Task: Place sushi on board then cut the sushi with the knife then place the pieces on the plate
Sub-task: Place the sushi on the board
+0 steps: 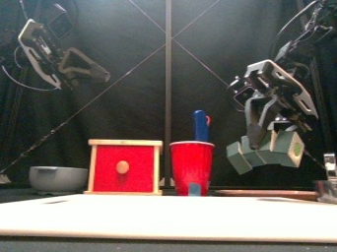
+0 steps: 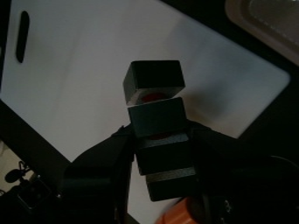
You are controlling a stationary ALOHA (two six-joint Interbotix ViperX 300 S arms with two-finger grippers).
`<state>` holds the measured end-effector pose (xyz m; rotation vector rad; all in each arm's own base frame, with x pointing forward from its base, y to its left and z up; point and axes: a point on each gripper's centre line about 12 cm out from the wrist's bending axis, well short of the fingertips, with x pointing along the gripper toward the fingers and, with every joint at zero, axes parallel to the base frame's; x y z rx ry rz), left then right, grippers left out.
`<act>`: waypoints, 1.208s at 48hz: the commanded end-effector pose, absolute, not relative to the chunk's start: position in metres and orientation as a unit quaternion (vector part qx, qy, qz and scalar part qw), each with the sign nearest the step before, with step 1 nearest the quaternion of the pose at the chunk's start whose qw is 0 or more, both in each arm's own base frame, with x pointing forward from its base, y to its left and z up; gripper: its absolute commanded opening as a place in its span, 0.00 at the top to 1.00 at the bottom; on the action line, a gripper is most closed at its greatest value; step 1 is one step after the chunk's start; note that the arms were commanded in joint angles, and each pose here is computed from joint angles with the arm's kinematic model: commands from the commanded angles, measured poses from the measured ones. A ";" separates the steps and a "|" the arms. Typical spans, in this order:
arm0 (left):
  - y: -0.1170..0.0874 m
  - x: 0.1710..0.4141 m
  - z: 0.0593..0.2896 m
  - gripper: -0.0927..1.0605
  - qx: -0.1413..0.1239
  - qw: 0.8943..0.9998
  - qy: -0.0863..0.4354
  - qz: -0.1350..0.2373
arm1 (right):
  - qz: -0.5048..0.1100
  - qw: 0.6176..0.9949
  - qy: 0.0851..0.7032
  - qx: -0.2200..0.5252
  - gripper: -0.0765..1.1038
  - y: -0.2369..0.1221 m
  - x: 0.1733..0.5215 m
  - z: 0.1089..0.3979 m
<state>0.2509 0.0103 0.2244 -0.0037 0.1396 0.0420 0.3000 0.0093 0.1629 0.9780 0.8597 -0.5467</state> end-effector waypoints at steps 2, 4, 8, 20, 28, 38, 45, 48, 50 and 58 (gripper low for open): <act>0.011 0.253 0.228 0.94 -0.001 0.998 0.064 0.022 | -0.260 0.758 0.382 0.461 0.39 0.019 0.323 0.176; 0.011 0.253 0.229 0.94 -0.001 0.998 0.063 0.022 | -0.270 0.750 0.381 0.468 0.39 0.022 0.329 0.176; 0.011 0.252 0.229 0.94 0.000 0.998 0.063 0.022 | -0.292 0.739 0.382 0.473 0.39 0.029 0.341 0.174; 0.011 0.252 0.228 0.94 -0.001 0.998 0.063 0.022 | -0.346 0.704 0.360 0.506 0.39 0.051 0.371 0.169; 0.011 0.251 0.228 0.94 0.000 0.998 0.063 0.021 | -0.381 0.675 0.341 0.532 0.39 0.063 0.386 0.170; 0.010 0.251 0.228 0.94 0.002 0.998 0.062 0.020 | -0.427 0.650 0.343 0.527 0.39 0.076 0.396 0.170; 0.010 0.251 0.228 0.94 0.002 0.998 0.062 0.019 | -0.463 0.630 0.348 0.518 0.39 0.078 0.408 0.166; 0.009 0.251 0.228 0.94 0.002 0.998 0.062 0.018 | -0.481 0.622 0.351 0.508 0.39 0.077 0.412 0.161; 0.009 0.251 0.228 0.94 0.002 0.998 0.062 0.017 | -0.492 0.619 0.353 0.500 0.39 0.077 0.416 0.157; 0.009 0.251 0.228 0.94 0.003 0.998 0.063 0.017 | -0.517 0.612 0.354 0.482 0.39 0.076 0.421 0.154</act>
